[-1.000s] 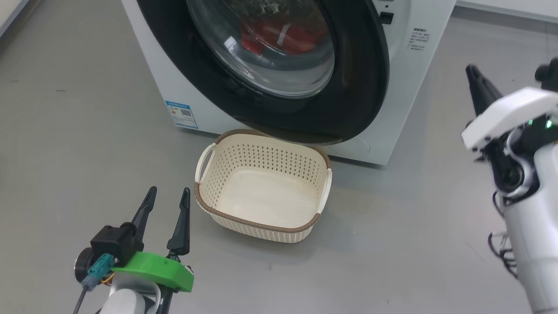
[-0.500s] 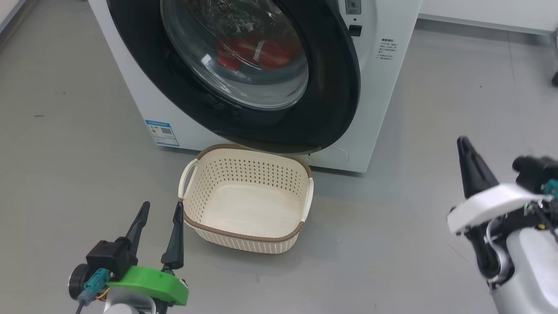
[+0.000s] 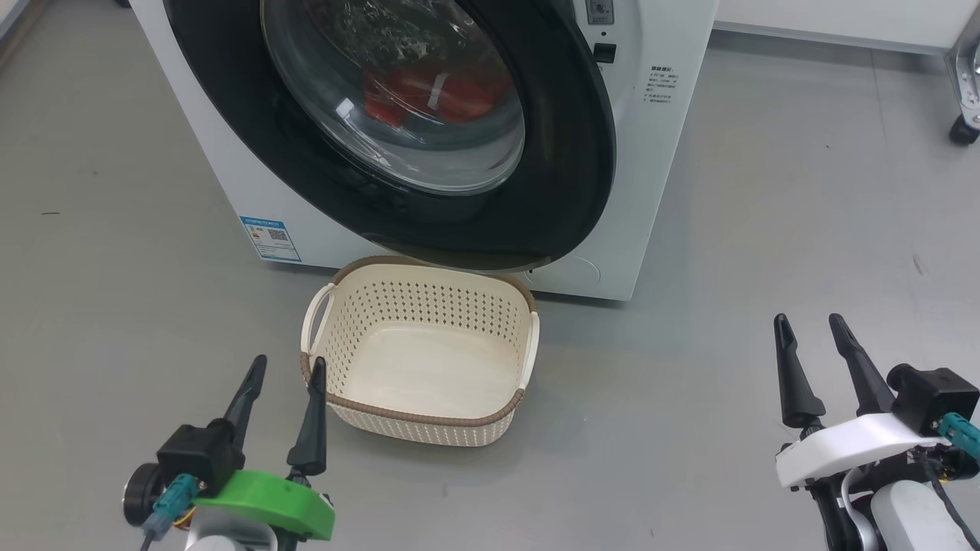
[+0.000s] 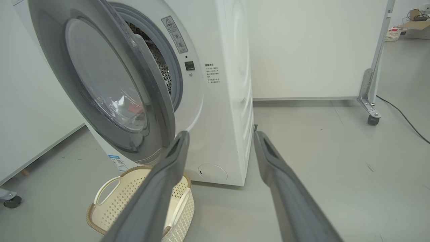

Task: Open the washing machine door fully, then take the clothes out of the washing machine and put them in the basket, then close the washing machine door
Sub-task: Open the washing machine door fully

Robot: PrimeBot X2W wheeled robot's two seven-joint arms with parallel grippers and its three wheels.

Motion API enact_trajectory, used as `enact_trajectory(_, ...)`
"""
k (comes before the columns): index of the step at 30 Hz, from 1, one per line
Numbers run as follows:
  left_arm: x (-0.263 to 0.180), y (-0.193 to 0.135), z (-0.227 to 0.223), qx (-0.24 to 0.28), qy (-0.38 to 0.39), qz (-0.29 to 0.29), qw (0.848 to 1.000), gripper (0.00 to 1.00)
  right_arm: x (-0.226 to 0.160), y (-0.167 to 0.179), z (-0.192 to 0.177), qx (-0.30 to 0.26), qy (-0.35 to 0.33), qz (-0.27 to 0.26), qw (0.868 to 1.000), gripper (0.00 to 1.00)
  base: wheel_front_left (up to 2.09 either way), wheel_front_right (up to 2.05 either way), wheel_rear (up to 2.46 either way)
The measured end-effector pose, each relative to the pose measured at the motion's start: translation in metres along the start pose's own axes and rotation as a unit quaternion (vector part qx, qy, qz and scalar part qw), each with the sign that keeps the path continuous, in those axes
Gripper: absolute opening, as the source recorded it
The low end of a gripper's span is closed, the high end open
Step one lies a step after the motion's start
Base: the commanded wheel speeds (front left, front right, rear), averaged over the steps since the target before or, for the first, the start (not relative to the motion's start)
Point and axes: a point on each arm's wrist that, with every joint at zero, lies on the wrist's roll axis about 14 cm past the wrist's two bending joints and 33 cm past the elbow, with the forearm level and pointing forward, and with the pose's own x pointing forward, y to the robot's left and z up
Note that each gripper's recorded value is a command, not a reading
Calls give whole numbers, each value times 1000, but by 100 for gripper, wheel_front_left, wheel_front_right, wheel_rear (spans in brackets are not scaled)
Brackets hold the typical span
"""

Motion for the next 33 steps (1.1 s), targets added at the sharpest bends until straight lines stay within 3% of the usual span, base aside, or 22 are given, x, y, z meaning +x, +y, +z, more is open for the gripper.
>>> enact_trajectory(33, -4, -12, -6, 11, 9, -18, 1000, 100, -12, 8, -1, 6, -13, -12, 1000, 100, 0, 0, 0)
